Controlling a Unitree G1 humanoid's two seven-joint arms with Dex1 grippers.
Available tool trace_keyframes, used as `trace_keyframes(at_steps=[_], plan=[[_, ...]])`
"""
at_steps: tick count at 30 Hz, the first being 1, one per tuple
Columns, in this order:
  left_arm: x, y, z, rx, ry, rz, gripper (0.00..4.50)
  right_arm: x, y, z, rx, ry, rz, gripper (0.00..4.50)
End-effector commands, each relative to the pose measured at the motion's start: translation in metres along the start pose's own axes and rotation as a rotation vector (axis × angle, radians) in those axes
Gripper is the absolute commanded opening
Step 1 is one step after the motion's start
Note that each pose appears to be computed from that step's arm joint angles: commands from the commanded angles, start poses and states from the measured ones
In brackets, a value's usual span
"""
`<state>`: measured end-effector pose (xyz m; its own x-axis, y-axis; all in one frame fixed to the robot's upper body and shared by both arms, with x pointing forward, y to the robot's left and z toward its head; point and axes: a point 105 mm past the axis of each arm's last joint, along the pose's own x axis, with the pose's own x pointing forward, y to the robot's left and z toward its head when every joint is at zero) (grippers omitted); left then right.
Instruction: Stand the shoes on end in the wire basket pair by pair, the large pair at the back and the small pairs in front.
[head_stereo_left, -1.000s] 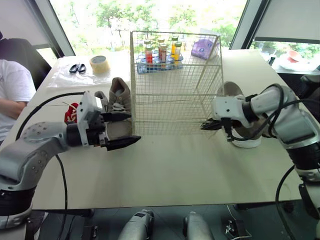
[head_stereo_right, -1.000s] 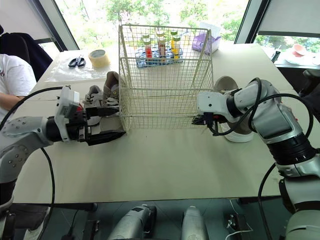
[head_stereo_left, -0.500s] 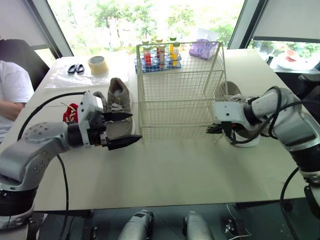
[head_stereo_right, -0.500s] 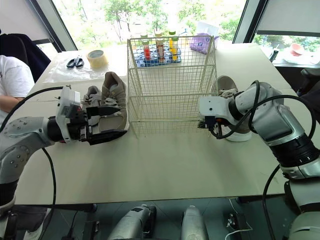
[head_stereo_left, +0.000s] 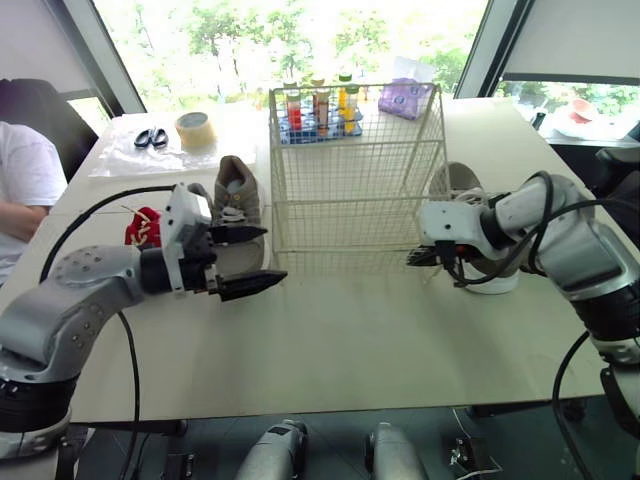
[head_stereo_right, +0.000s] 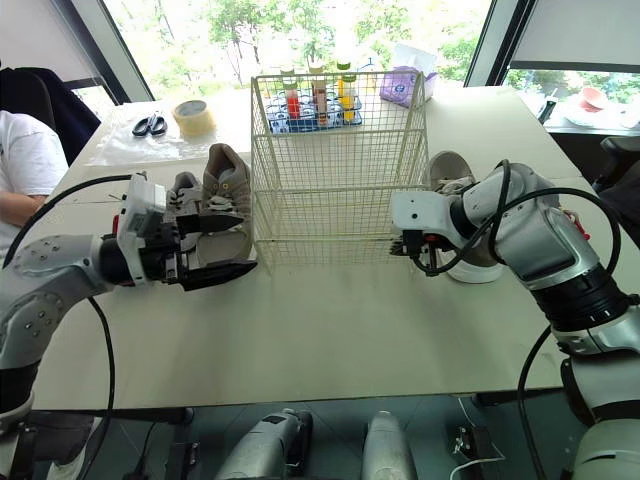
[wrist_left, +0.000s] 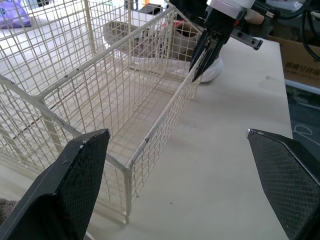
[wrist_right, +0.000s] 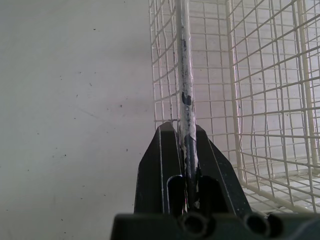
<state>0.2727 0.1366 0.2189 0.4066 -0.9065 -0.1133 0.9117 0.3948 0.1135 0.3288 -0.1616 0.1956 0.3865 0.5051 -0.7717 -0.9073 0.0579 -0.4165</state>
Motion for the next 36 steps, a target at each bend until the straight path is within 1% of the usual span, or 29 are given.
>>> trace_keyframes(at_steps=[1, 2, 5, 6, 7, 9, 10, 11, 12, 15, 17, 20, 23, 27, 29, 33, 36], plan=[[0.002, -0.004, 0.011, 0.052, -0.018, -0.012, 4.5, -0.013, -0.008, 0.02, -0.079, -0.038, -0.057, 0.01], [0.002, -0.004, 0.011, 0.052, -0.018, -0.013, 4.5, -0.014, -0.008, 0.019, -0.081, -0.035, -0.06, 0.01], [0.003, -0.005, 0.012, 0.052, -0.02, -0.017, 4.5, -0.017, -0.008, 0.021, -0.088, -0.038, -0.068, 0.99], [0.003, -0.005, 0.012, 0.052, -0.02, -0.019, 4.5, -0.019, -0.009, 0.023, -0.091, -0.045, -0.073, 1.46], [0.003, -0.005, 0.012, 0.052, -0.02, -0.02, 4.5, -0.023, -0.009, 0.028, -0.096, -0.056, -0.08, 2.02], [0.004, -0.005, 0.012, 0.052, -0.021, -0.023, 4.5, -0.032, -0.012, 0.035, -0.116, -0.067, -0.11, 2.95], [0.004, -0.005, 0.013, 0.051, -0.021, -0.024, 4.5, -0.038, -0.014, 0.038, -0.126, -0.073, -0.131, 3.54], [0.004, -0.005, 0.013, 0.051, -0.021, -0.025, 4.5, -0.046, -0.017, 0.044, -0.125, -0.093, -0.156, 4.04], [0.004, -0.005, 0.013, 0.051, -0.021, -0.026, 4.5, -0.055, -0.019, 0.05, -0.12, -0.119, -0.178, 4.43], [0.004, -0.006, 0.014, 0.053, -0.023, -0.028, 4.5, -0.09, -0.026, 0.071, -0.053, -0.256, -0.275, 4.43], [0.004, -0.007, 0.014, 0.053, -0.026, -0.029, 4.5, -0.109, -0.03, 0.074, 0.02, -0.314, -0.361, 4.43], [0.003, -0.008, 0.015, 0.053, -0.03, -0.032, 4.5, -0.131, -0.034, 0.051, 0.221, -0.319, -0.513, 4.43], [0.003, -0.008, 0.015, 0.056, -0.031, -0.04, 4.5, -0.14, -0.032, 0.021, 0.404, -0.273, -0.649, 4.43], [0.008, -0.003, 0.015, 0.05, -0.038, -0.068, 4.5, -0.131, -0.024, -0.029, 0.726, -0.191, -0.833, 4.43], [0.012, -0.002, 0.015, 0.05, -0.041, -0.088, 4.5, -0.121, -0.014, -0.05, 0.821, -0.141, -0.877, 4.43], [0.015, -0.001, 0.014, 0.054, -0.038, -0.112, 4.5, -0.099, -0.002, -0.066, 0.979, -0.175, -0.884, 4.43], [0.016, 0.0, 0.014, 0.06, -0.034, -0.12, 4.5, -0.084, 0.007, -0.073, 1.027, -0.181, -0.876, 4.43]])
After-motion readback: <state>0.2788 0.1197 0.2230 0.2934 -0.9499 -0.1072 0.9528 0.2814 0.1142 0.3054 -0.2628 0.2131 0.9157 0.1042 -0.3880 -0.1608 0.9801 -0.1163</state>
